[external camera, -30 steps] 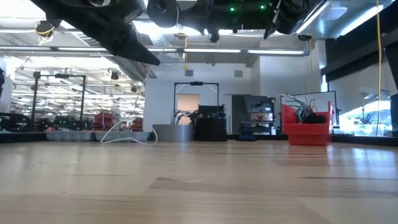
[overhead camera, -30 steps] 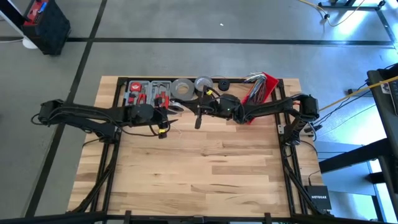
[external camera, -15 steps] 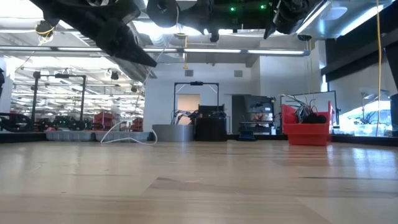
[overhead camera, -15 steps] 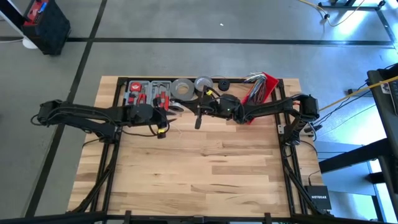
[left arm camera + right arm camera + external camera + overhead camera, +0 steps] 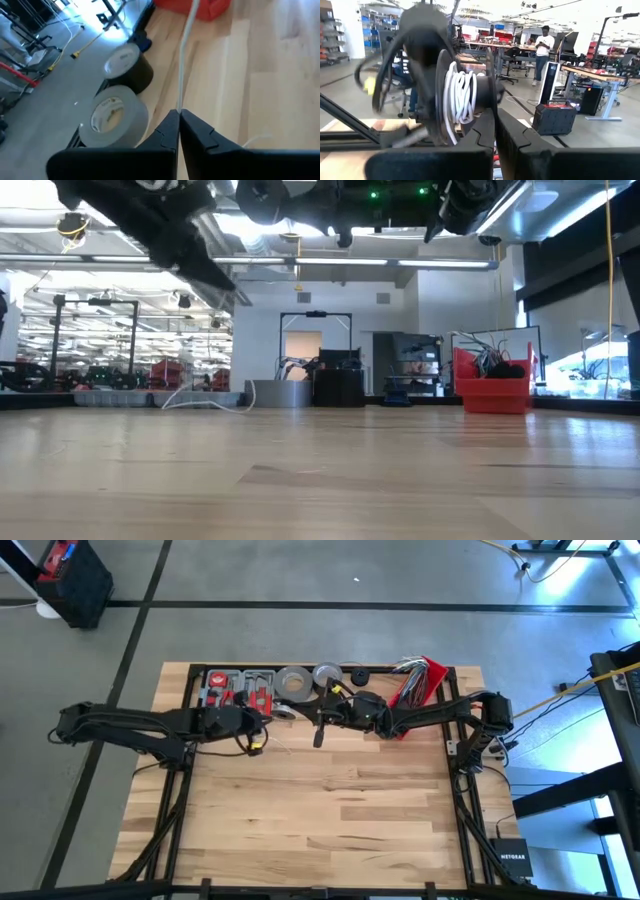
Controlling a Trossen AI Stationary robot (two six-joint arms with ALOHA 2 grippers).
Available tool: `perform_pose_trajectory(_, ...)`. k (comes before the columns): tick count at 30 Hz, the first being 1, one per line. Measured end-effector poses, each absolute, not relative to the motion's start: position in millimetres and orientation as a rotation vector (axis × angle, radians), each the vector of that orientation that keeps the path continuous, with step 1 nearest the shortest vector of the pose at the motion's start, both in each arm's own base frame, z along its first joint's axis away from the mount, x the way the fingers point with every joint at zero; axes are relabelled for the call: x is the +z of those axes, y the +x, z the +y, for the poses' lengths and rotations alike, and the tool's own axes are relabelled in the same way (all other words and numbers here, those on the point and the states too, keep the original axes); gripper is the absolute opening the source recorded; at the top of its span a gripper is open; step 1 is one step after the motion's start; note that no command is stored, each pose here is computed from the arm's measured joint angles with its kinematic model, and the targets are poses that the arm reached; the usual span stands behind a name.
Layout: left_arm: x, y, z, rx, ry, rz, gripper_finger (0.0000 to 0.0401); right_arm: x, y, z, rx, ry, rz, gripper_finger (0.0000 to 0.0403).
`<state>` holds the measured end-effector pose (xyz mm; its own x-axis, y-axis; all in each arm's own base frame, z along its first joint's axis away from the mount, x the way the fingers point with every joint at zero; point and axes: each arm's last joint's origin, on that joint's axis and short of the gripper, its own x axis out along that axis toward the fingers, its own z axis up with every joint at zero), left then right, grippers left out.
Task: Coil cords
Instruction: Coil the white wire onto the black spool
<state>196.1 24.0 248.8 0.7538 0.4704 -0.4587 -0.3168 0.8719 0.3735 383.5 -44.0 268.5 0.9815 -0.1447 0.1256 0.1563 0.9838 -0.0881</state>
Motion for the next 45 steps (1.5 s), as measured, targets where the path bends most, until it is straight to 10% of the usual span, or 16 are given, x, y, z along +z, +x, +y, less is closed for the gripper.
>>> perform_pose_trajectory(21, 286, 151, 15, 0.441, 0.088, 0.345, 0.0005, 242, 384, -39, -0.42, -0.511, 0.246, 0.0005)
perform_pose_trajectory(45, 267, 248, -4, 0.316, 0.113, 0.117, 0.0004, 242, 383, -39, -0.437, -0.491, 0.244, 0.0005)
